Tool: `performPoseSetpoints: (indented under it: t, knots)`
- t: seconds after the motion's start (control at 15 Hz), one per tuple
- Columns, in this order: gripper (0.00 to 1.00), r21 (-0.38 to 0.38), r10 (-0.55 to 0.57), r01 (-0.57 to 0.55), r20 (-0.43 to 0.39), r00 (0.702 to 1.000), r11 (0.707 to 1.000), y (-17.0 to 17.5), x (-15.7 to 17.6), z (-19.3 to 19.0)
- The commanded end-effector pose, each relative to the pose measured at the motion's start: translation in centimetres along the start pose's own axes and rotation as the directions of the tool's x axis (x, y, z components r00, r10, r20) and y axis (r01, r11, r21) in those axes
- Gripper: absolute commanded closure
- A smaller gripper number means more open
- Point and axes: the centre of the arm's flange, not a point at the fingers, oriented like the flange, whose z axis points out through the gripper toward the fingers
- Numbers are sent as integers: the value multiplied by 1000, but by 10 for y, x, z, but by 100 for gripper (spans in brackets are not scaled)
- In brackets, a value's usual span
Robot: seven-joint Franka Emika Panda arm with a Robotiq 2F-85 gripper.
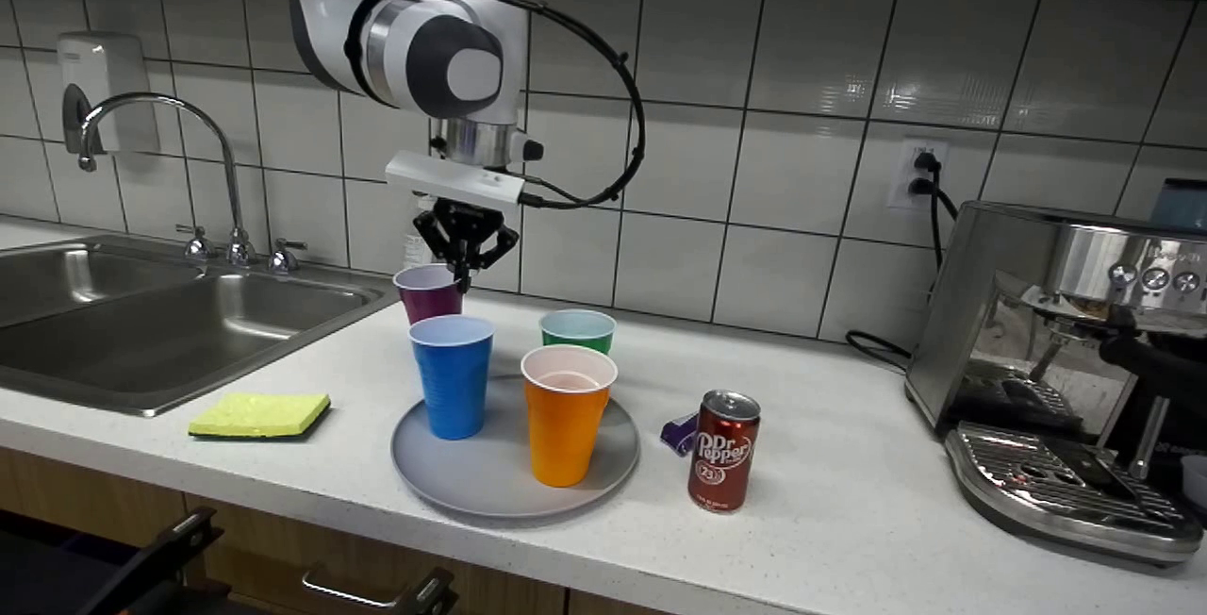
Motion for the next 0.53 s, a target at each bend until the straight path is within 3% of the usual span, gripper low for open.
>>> performPoseSetpoints:
  t: [0.0, 0.47]
  knots:
    - [99, 17, 22, -21, -48, 999, 1000, 8, -17, -31]
    - [99, 15, 105, -104, -79, 991, 994, 30, -32, -51]
